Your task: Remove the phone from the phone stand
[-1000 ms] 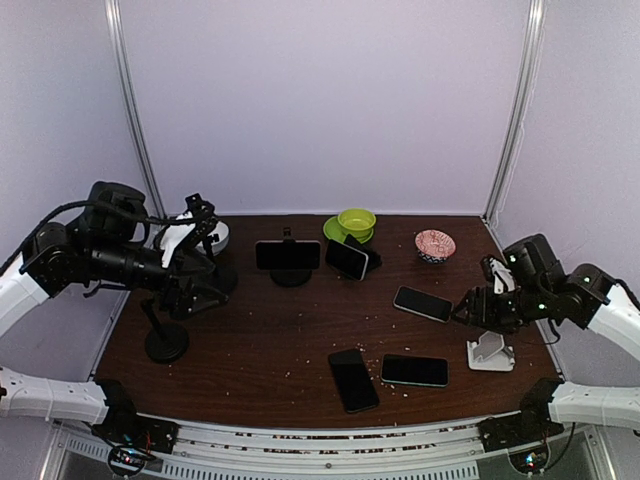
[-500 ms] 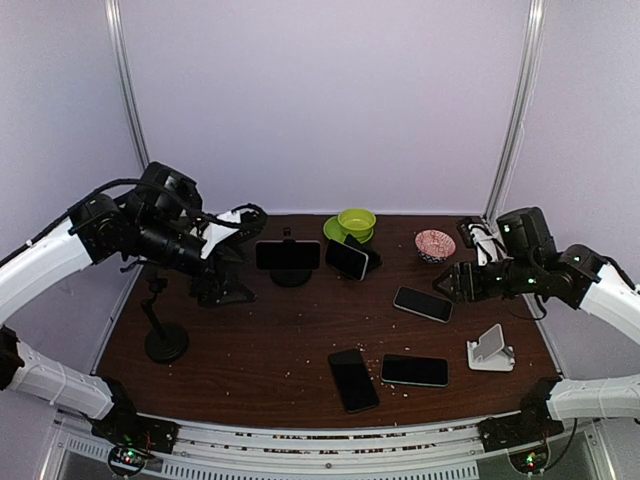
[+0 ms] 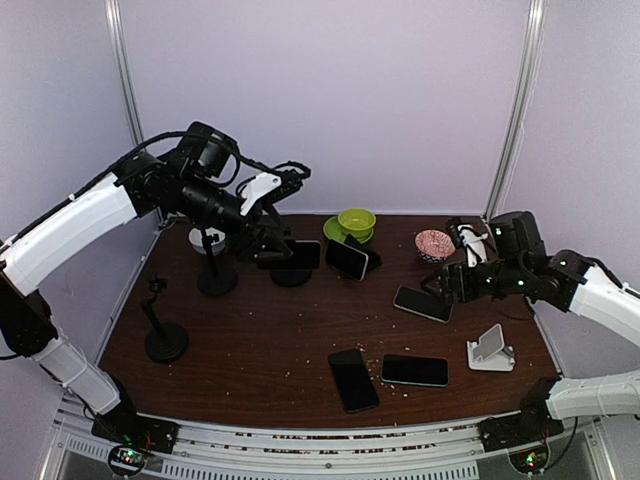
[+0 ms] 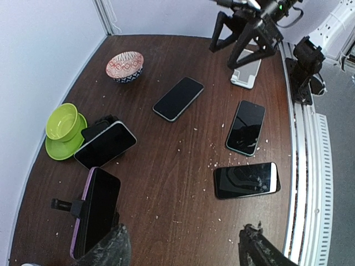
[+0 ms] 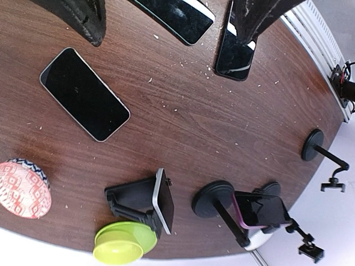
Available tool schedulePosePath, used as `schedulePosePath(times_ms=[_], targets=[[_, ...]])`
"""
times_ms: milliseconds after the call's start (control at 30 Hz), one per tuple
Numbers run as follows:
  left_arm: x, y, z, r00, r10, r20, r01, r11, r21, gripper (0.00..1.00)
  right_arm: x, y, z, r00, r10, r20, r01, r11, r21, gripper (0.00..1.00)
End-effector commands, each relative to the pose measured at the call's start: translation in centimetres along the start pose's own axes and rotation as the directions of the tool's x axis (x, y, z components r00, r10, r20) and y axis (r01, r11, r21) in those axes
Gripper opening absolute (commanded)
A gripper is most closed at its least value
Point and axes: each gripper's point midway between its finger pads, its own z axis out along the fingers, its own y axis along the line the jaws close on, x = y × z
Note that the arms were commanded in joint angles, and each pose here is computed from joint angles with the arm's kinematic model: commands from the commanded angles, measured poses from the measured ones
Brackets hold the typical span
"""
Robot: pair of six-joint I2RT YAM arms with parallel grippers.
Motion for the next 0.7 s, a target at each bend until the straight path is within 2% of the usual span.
schedulePosePath(times_ms=[0,233,400,500,567,667], targets=[[-2.8,1.1,0.1,0.993,-0.096,0.066,0.096,0.995,0.005,0.69,-3.5,0.3,1.4,0.999,0.029,0.037,-0.029,1.0,0.008,0.8],[-4.7,3.5,1.6,0.968,-0.237,0.08,0.24,0.97,-0.032,0.69,-4.8,0.5,5.8,0.994,0.078,-0.071,-0.078,0.997,0.012,0.8],[-4.2,4.6,1.3,0.955,-0.291,0.051,0.295,0.951,-0.096,0.76,-5.9,1.0,8.9,0.985,0.097,-0.145,-0.098,0.995,-0.001,0.79],[-3.7,5.1,0.9,0.957,-0.289,0.037,0.291,0.946,-0.144,0.83,-6.2,1.1,11.1,0.971,0.113,-0.209,-0.117,0.993,-0.004,0.79],[-3.1,5.8,0.5,0.955,-0.295,0.024,0.294,0.935,-0.197,0.97,-6.4,1.2,12.5,0.959,0.125,-0.254,-0.131,0.991,-0.007,0.79],[-2.4,5.9,0.3,0.953,-0.303,0.0,0.296,0.928,-0.225,0.98,-6.3,1.2,14.4,0.941,0.14,-0.308,-0.148,0.989,-0.005,0.78]])
